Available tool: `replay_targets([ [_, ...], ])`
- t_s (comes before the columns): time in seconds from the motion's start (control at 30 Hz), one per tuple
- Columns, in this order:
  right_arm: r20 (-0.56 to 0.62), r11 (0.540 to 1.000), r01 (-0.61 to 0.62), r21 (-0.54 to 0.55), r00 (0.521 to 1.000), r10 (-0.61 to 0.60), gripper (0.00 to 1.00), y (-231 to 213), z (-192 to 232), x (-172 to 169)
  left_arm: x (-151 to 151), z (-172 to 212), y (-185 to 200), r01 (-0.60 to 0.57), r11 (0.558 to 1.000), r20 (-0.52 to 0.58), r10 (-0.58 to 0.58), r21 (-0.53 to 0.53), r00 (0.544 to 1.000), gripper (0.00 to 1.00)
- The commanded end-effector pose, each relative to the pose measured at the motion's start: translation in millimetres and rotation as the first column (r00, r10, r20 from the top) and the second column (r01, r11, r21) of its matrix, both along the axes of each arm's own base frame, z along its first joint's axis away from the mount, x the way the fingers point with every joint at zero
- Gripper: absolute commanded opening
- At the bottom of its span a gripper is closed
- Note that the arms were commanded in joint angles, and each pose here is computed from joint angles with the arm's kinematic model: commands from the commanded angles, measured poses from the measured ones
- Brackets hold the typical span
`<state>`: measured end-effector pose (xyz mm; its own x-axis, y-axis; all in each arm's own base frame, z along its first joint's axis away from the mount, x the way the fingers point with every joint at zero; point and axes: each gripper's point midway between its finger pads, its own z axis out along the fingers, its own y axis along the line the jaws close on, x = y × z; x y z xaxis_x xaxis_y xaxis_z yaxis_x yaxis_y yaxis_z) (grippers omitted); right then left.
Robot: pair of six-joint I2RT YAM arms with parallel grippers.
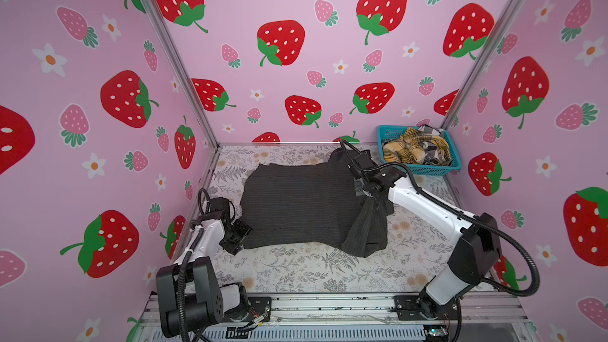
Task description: Fold and stack the long sleeve shirts
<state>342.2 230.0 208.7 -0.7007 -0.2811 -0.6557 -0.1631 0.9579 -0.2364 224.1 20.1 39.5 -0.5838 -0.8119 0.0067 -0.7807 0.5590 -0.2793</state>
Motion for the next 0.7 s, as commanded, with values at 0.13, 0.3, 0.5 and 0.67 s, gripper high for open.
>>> replay_targets([
  [0.13,-0.078,0.905,-0.406,-0.122,0.913,0.399,0.14,147.2,-48.6,-47.4,1.0,5.0,0.1,-0.004,1.000,0.004,0.004,-0.008,1.000,0.63],
  [0.3,-0.132,0.872,-0.459,-0.171,0.887,0.442,0.72,194.2,-84.7,-64.0,0.4,4.5,-1.3,-0.006,1.000,-0.001,0.006,-0.018,1.000,0.68],
  [0.5,-0.075,0.888,-0.447,-0.111,0.895,0.441,0.84,179.9,-40.1,-72.9,-1.1,14.0,-3.7,-0.012,0.999,0.018,0.013,-0.031,1.000,0.75],
  [0.67,-0.151,0.870,-0.492,0.035,0.858,0.491,0.91,127.8,-42.0,-121.9,-7.4,28.7,-1.3,-0.031,0.999,0.050,0.031,-0.016,0.998,0.86],
])
